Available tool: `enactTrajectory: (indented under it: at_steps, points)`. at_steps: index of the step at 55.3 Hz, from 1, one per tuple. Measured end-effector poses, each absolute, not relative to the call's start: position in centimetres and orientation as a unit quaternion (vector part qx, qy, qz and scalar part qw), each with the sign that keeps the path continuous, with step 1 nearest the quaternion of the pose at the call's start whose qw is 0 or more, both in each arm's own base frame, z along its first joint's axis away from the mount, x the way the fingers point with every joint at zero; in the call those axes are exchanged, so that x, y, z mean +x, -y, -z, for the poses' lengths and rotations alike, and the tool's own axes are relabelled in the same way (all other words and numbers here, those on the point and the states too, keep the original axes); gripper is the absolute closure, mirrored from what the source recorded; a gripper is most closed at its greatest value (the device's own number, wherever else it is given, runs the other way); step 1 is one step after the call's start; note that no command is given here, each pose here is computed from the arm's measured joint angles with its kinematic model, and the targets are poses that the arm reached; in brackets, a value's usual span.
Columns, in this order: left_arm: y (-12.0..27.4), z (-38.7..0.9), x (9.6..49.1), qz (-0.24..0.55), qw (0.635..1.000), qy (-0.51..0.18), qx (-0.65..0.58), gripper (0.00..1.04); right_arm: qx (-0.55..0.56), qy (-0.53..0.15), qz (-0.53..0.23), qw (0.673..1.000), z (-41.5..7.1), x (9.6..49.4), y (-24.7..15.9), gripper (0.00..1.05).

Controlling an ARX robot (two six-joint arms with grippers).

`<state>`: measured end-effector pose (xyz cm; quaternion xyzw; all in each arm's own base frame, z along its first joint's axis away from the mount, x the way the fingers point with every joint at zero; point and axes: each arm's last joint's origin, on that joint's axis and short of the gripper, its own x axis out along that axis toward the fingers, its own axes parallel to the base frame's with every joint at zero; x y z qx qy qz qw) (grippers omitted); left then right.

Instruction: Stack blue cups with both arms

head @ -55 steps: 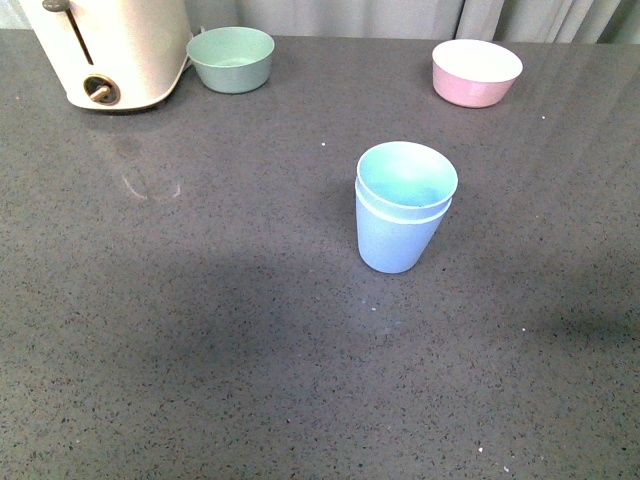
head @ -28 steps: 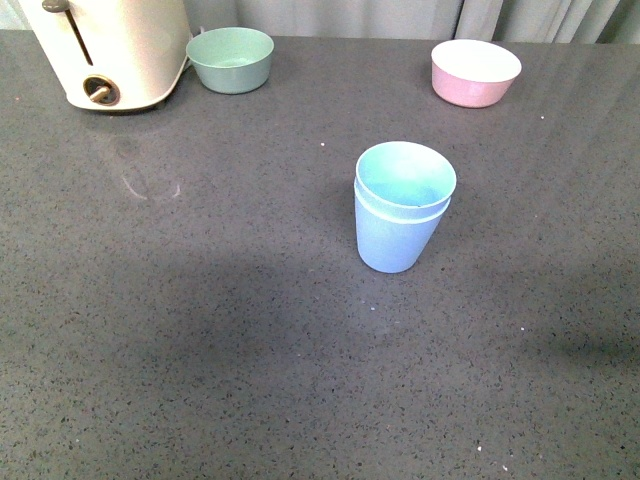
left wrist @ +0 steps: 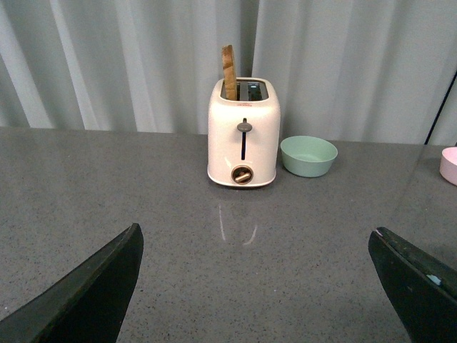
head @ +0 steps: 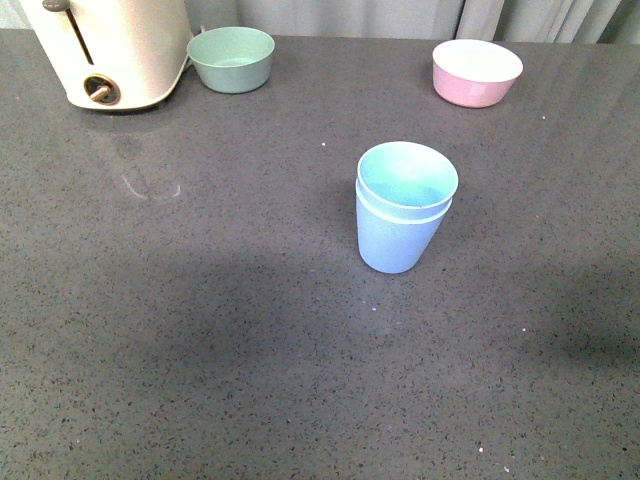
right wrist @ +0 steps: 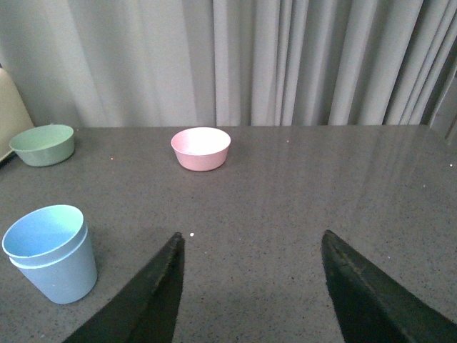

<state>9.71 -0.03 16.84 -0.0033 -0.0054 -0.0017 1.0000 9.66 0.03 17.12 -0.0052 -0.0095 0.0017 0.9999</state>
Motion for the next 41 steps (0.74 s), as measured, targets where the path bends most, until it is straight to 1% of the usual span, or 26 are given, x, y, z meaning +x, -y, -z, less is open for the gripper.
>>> enactTrajectory:
  at_steps: [1, 5, 10, 13, 41]
  points:
    - [0.03, -16.84, 9.71, 0.002, 1.000, 0.005, -0.003, 0.09, -0.005, 0.009, -0.002, 1.000, -17.12, 9.66, -0.03, 0.37]
    - [0.03, -16.84, 9.71, 0.002, 1.000, 0.005, -0.003, 0.09, -0.005, 0.009, -0.002, 1.000, -17.12, 9.66, -0.03, 0.20]
    - [0.03, -16.85, 9.71, 0.002, 1.000, 0.006, -0.003, 0.09, -0.005, 0.009, -0.001, 1.000, -17.12, 9.66, -0.03, 0.08]
    - [0.03, -16.84, 9.71, 0.002, 1.000, 0.005, -0.003, 0.09, -0.005, 0.009, -0.002, 1.000, -17.12, 9.66, -0.03, 0.09]
    - [0.03, -16.85, 9.71, 0.002, 1.000, 0.006, -0.003, 0.09, -0.005, 0.010, -0.002, 1.000, -17.12, 9.66, -0.03, 0.09]
